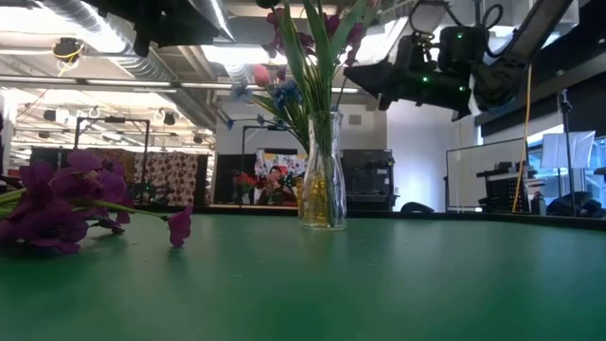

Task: Sort flowers into vase by color
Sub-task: Put the pink tulip into the yellow vase

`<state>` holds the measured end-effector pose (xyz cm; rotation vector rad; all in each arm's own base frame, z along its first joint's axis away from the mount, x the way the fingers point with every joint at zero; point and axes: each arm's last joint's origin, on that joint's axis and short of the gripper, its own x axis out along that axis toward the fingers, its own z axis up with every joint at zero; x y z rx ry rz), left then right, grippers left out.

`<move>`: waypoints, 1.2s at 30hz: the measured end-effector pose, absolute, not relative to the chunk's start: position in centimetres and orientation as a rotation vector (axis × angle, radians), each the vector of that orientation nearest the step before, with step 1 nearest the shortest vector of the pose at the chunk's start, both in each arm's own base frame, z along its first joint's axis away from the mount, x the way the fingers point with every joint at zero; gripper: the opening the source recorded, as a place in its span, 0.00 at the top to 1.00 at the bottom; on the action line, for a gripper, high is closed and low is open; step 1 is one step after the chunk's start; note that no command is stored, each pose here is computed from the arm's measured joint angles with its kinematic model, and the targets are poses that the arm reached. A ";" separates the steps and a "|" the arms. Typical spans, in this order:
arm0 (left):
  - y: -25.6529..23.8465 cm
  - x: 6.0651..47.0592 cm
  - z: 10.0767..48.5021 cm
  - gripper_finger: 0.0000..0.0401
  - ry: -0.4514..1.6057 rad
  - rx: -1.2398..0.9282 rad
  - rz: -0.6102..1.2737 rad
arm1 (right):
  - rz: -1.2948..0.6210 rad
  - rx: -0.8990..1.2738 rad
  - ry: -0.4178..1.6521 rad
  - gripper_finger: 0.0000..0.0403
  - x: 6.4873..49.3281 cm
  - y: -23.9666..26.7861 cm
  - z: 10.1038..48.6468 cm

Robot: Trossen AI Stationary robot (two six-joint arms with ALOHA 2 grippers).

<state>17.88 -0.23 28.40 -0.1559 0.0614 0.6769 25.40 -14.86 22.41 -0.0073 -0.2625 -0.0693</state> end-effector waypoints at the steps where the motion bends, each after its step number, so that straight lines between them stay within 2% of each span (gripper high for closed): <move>1: -0.2 17.9 28.4 0.75 0.062 -0.156 0.677 | -0.059 0.000 -0.260 1.00 25.5 -14.9 22.4; 36: -0.2 17.9 28.3 0.75 0.071 -0.165 0.679 | -0.068 0.077 0.008 1.00 26.7 -14.7 18.7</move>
